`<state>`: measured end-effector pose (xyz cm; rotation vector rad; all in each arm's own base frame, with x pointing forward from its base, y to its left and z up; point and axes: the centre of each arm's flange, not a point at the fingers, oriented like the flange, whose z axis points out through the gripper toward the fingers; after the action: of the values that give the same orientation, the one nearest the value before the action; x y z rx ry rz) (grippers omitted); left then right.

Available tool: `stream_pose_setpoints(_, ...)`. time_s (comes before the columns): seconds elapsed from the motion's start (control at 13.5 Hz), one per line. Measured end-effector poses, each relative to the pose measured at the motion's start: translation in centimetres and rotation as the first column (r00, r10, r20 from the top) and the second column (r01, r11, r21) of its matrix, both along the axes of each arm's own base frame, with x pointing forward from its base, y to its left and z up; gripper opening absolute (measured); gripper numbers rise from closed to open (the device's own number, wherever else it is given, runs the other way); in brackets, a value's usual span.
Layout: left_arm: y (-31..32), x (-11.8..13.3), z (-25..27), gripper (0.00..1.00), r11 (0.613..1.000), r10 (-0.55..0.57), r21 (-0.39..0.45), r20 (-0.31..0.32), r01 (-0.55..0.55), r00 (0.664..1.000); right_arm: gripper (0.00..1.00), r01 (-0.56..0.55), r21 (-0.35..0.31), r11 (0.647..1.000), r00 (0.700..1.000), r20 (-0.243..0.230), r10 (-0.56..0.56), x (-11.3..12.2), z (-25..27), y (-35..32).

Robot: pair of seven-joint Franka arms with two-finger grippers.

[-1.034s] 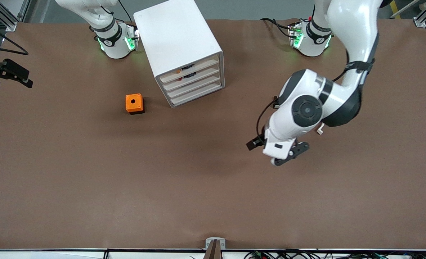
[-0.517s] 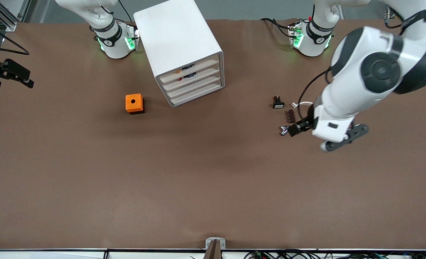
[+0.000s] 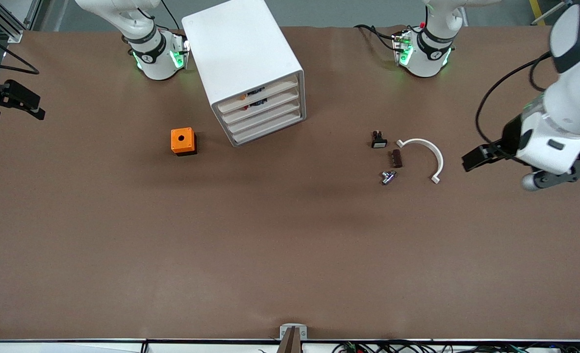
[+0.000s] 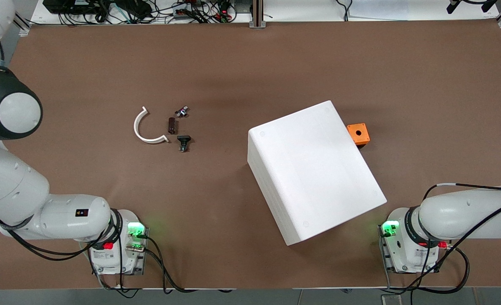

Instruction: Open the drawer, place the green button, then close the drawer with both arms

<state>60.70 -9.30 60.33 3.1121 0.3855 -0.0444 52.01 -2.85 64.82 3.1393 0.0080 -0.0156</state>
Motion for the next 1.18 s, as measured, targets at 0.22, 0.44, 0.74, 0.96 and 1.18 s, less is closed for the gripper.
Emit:
stream_pose_setpoints(0.22,2.3,-0.4,0.8,1.0,0.999,-0.032,0.002,-0.004,0.032,0.999,1.0,0.0,0.0,1.0,1.0,0.002,0.0,0.0,0.1,0.0)
stream_pose_setpoints(0.44,2.4,-1.1,1.7,1.0,0.995,-0.098,0.004,-0.007,0.098,0.995,1.0,0.0,0.0,1.0,1.0,0.003,0.0,0.0,0.1,0.0)
stream_pose_setpoints(0.74,2.2,-2.9,3.0,1.0,0.991,-0.132,0.015,-0.004,0.132,0.991,1.0,0.0,0.0,1.0,1.0,0.006,0.0,0.0,0.3,0.0)
stream_pose_setpoints(0.96,2.4,-4.9,3.0,1.0,0.991,-0.127,0.033,-0.016,0.128,0.992,1.0,0.0,0.0,1.0,1.0,0.007,0.0,0.0,0.3,0.0)
stream_pose_setpoints(1.18,3.3,-6.8,3.4,1.0,0.989,-0.14,0.036,0.003,0.14,0.99,1.0,0.0,0.0,1.0,1.0,0.007,0.0,0.0,0.3,0.0)
